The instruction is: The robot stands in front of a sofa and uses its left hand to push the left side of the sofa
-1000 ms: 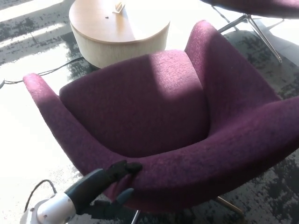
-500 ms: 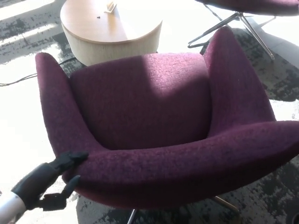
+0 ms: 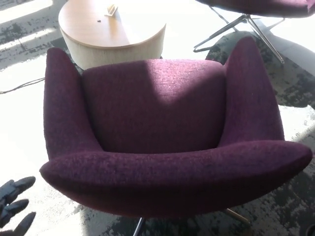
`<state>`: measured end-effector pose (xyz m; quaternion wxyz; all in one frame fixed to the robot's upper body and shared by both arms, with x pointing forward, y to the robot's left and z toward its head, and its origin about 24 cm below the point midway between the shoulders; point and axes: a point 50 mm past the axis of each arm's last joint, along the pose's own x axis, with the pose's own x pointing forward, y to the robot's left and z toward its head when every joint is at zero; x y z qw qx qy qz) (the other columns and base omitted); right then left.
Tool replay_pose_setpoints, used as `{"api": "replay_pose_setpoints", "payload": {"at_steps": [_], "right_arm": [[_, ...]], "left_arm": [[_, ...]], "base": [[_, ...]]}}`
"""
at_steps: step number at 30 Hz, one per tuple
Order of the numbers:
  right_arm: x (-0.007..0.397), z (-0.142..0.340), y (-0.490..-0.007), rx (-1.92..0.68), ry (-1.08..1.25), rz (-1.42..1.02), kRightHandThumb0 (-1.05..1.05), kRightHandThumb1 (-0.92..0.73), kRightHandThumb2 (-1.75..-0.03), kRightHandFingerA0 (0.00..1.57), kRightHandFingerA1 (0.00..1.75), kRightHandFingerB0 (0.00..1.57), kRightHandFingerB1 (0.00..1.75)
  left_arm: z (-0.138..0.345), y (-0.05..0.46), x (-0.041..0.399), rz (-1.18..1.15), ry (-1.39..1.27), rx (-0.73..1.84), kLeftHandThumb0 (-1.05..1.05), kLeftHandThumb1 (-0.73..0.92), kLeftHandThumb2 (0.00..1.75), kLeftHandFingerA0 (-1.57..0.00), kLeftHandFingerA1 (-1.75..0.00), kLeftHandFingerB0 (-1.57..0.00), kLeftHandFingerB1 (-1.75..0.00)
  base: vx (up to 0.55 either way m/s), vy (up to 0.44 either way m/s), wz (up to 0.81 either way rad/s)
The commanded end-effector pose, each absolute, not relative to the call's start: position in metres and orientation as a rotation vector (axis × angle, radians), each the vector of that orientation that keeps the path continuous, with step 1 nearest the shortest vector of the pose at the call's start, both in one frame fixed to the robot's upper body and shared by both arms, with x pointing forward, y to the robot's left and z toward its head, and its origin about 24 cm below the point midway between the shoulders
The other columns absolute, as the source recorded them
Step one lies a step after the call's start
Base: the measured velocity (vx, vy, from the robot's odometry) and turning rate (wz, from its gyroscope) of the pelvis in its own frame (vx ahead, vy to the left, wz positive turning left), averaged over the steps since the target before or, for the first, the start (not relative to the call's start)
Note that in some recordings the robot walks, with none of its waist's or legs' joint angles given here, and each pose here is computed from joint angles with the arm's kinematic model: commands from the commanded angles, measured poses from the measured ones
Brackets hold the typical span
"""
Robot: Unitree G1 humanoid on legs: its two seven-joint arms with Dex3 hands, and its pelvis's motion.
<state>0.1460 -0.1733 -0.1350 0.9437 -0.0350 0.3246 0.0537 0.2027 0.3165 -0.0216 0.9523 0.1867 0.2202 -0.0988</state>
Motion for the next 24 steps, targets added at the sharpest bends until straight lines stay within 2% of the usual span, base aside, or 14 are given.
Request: {"api": "replay_pose_setpoints", "payload": {"at_steps": [1,2,5,7,8,9,12,16,17,18,19,20,22,24], "right_arm": [[0.142,-0.136,-0.177,-0.045,0.663,0.088,-0.65,-0.69,-0.62,0.64,0.42,0.52,0.36],[0.142,-0.136,-0.177,-0.040,0.664,0.087,-0.65,-0.69,-0.63,0.64,0.42,0.51,0.36],[0.142,-0.136,-0.178,-0.036,0.665,0.084,-0.63,-0.69,-0.62,0.65,0.44,0.53,0.36],[0.140,-0.136,-0.179,-0.045,0.671,0.083,-0.63,-0.70,-0.62,0.65,0.43,0.53,0.36],[0.140,-0.136,-0.179,-0.059,0.667,0.092,-0.62,-0.71,-0.63,0.65,0.43,0.51,0.36],[0.139,-0.136,-0.179,-0.064,0.667,0.096,-0.62,-0.70,-0.62,0.65,0.42,0.51,0.36],[0.138,-0.137,-0.178,-0.062,0.670,0.092,-0.64,-0.56,-0.93,0.55,0.55,0.44,0.51],[0.138,-0.137,-0.176,-0.054,0.670,0.090,-0.63,-0.70,-0.63,0.64,0.41,0.52,0.36],[0.137,-0.137,-0.175,-0.042,0.669,0.090,-0.62,-0.70,-0.63,0.63,0.42,0.51,0.36],[0.137,-0.137,-0.175,-0.030,0.668,0.089,-0.60,-0.70,-0.62,0.65,0.45,0.53,0.37],[0.137,-0.137,-0.174,-0.021,0.665,0.087,-0.60,-0.70,-0.62,0.65,0.45,0.53,0.37],[0.137,-0.137,-0.173,-0.020,0.667,0.093,-0.60,-0.69,-0.62,0.66,0.45,0.52,0.36],[0.136,-0.138,-0.171,-0.003,0.675,0.096,-0.59,-0.69,-0.62,0.65,0.44,0.51,0.36],[0.136,-0.138,-0.172,-0.026,0.675,0.108,-0.58,-0.72,-0.63,0.63,0.42,0.51,0.37]], "left_arm": [[-0.020,0.332,0.191,-0.176,0.448,0.345,-0.35,0.53,1.12,-0.02,-0.49,0.00,-0.46],[-0.020,0.332,0.190,-0.174,0.449,0.338,-0.77,0.92,0.75,-0.15,-0.34,-0.15,-0.29],[-0.023,0.333,0.186,-0.155,0.444,0.305,-0.35,0.54,1.13,-0.01,-0.49,0.00,-0.46],[-0.030,0.333,0.179,-0.141,0.464,0.276,-0.77,0.92,0.75,-0.16,-0.35,-0.13,-0.29],[-0.034,0.333,0.175,-0.120,0.478,0.262,-0.36,0.52,1.11,-0.01,-0.48,0.00,-0.46],[-0.037,0.333,0.172,-0.099,0.484,0.245,-0.77,0.92,0.70,-0.23,-0.35,-0.20,-0.29],[-0.049,0.326,0.162,-0.063,0.495,0.188,-0.73,0.92,0.70,-0.23,-0.37,-0.20,-0.31],[-0.067,0.311,0.148,-0.091,0.543,0.114,-0.73,0.92,0.73,-0.22,-0.38,-0.17,-0.31],[-0.071,0.308,0.144,-0.105,0.559,0.108,-0.35,0.57,1.14,-0.02,-0.48,0.00,-0.47],[-0.075,0.304,0.139,-0.106,0.572,0.093,-0.76,0.92,0.71,-0.23,-0.38,-0.16,-0.30],[-0.080,0.300,0.136,-0.099,0.581,0.073,-0.76,0.92,0.71,-0.23,-0.38,-0.16,-0.30],[-0.090,0.292,0.126,-0.103,0.629,0.032,-0.35,0.54,1.12,-0.02,-0.48,0.00,-0.47],[-0.100,0.284,0.114,-0.109,0.677,0.062,-0.77,0.92,0.73,-0.26,-0.35,-0.18,-0.29],[-0.105,0.280,0.110,-0.184,0.702,0.256,-0.75,0.92,0.78,-0.22,-0.39,-0.15,-0.32]], "base": [[0.00,0.000,0.00],[0.00,0.000,0.07],[0.00,0.000,0.00],[0.00,0.000,0.00],[0.00,0.000,0.00],[0.00,0.000,0.00],[0.00,0.000,0.00],[0.00,0.000,0.00],[0.00,0.000,0.00],[0.00,0.000,0.00],[0.00,0.000,0.00],[0.00,0.000,0.00],[0.00,0.000,0.00],[0.00,0.000,0.00]]}}
